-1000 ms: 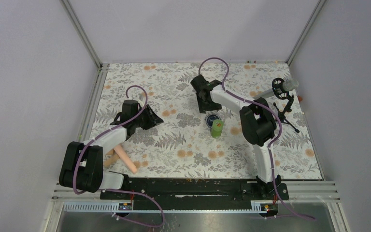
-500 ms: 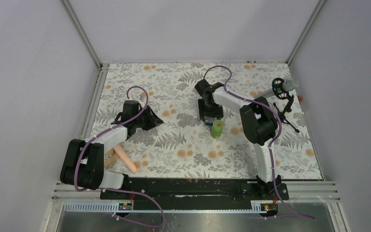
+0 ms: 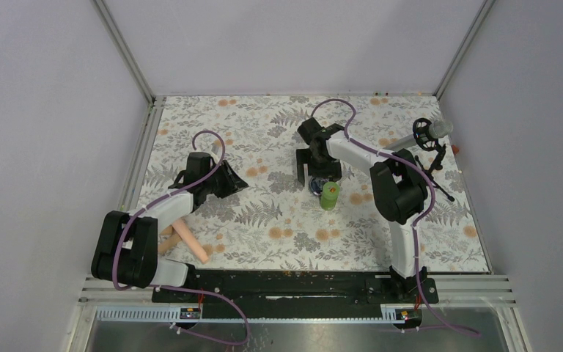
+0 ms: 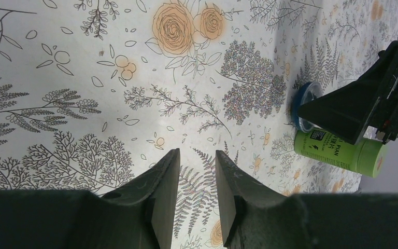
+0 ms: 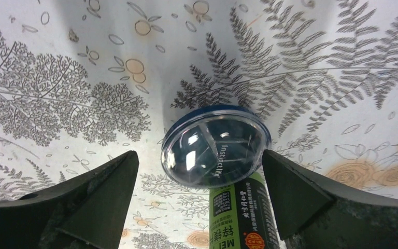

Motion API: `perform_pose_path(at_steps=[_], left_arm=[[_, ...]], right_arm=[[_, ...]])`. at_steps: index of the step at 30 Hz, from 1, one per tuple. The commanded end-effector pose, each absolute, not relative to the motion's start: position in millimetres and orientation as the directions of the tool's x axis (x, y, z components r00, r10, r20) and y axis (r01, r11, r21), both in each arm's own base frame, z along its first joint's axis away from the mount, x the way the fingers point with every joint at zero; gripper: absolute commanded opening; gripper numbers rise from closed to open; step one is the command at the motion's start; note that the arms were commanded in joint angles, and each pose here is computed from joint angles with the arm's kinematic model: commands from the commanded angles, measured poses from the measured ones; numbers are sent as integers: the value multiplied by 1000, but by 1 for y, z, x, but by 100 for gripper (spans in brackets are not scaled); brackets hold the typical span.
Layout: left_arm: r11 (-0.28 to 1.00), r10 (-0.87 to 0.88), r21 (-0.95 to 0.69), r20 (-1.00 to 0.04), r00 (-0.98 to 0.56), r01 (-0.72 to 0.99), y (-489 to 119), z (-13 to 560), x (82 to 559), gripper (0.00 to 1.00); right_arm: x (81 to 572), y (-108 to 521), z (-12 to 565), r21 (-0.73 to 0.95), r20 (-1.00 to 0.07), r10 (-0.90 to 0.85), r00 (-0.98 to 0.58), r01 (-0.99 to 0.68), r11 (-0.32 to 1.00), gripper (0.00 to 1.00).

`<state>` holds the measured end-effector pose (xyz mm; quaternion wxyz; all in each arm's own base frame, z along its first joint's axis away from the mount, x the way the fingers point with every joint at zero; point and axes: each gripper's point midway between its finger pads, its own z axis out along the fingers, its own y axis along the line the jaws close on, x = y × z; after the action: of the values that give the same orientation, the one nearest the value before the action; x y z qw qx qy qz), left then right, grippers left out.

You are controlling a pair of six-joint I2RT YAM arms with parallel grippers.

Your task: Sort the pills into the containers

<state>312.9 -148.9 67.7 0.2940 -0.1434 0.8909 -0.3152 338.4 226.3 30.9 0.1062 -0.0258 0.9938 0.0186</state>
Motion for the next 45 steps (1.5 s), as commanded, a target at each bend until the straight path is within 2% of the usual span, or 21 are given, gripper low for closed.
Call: perform_pose_path(at_steps=[1, 5, 8, 20, 26, 28, 31, 34, 45], left_arm=[[770, -437, -637, -493, -752, -30, -147, 78, 324, 32], [769, -438, -638, -492, -752, -31, -147, 78, 323, 32], [769, -442, -638, -492, -750, -34, -147, 78, 322, 32], [767, -463, -640, -489, -739, -57, -143, 77, 318, 32], [766, -472, -640, -494, -730, -63, -142, 79, 316, 32], [766, -475, -640, -495, -728, -65, -141, 79, 315, 32], [766, -479, -640, -496, -724, -68, -140, 79, 313, 32], [766, -482, -639, -498, -721, -70, -139, 79, 312, 32], [764, -486, -641, -499, -718, -72, -138, 80, 307, 34]], right_arm=[[331, 230, 31, 67, -173, -27, -985, -39, 997, 92], [333, 227, 25, 47, -169, -30, -985, -38, 998, 78], [332, 229, 24, 48, -170, -32, -985, -41, 998, 71], [307, 266, 31, 106, -180, -101, -978, -122, 987, 68], [305, 275, 45, 128, -209, -101, -973, -130, 983, 68], [309, 275, 54, 127, -237, -96, -967, -129, 984, 73], [319, 272, 67, 108, -294, -108, -950, -145, 983, 86], [328, 271, 73, 88, -336, -133, -932, -172, 981, 90], [331, 285, 54, 139, -268, -211, -940, -255, 957, 91]])
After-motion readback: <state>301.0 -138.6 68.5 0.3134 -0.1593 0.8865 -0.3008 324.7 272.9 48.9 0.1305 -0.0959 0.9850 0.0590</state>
